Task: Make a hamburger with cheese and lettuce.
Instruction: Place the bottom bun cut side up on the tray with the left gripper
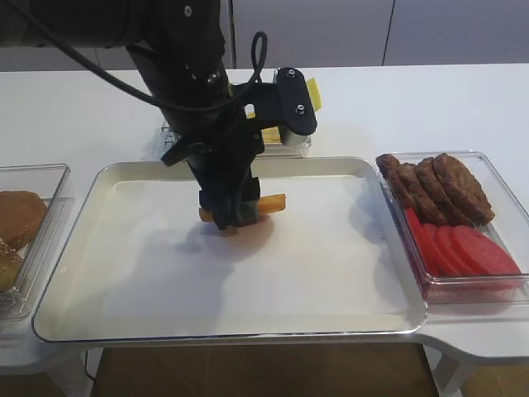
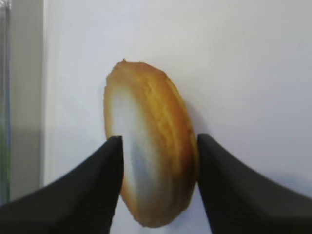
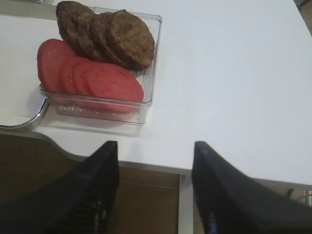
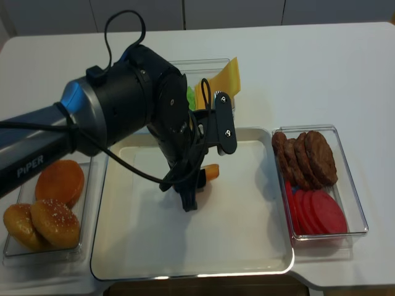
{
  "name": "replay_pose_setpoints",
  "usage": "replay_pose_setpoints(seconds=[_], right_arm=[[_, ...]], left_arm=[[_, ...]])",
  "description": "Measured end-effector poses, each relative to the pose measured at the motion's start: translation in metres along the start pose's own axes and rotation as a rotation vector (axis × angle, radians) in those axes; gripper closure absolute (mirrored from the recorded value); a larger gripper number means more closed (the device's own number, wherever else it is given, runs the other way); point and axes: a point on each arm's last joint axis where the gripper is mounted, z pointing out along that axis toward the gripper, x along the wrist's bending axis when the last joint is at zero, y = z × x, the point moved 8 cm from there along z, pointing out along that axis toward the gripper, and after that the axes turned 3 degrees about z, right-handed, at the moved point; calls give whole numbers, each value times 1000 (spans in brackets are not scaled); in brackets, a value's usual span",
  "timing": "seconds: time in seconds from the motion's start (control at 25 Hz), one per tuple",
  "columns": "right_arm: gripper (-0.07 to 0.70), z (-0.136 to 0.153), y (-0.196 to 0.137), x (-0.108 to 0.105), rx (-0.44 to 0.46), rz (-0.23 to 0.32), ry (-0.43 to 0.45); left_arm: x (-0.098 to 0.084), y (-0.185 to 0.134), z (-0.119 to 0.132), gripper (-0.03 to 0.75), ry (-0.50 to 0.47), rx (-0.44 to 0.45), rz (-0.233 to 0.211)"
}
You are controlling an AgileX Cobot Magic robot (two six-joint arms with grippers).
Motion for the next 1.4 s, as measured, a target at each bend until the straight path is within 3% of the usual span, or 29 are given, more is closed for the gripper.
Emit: replay_pose_setpoints(seconds=[0.32,0.44,0.56,0.96,1.08,1.24,1.4], right_arm=[[240,0,0,0,0,0,0],[240,0,0,0,0,0,0],[240,0,0,0,0,0,0],[240,0,0,0,0,0,0],[240,0,0,0,0,0,0],[240,0,0,0,0,0,0],[240,0,0,0,0,0,0]], left_arm=[[-12,2,0,311,-73,-13,-41],[-17,2,-1,304,-102,-6,-94],[-19,0,-3,302,-116,17,-184],[-10,-9,-26,301,-77,131,-602],[-11,-8,-27,301,-76,135,-701],[-17,-2,-27,302,-141,111,-813],[-13,-5,-28,302,-178,97,-882]])
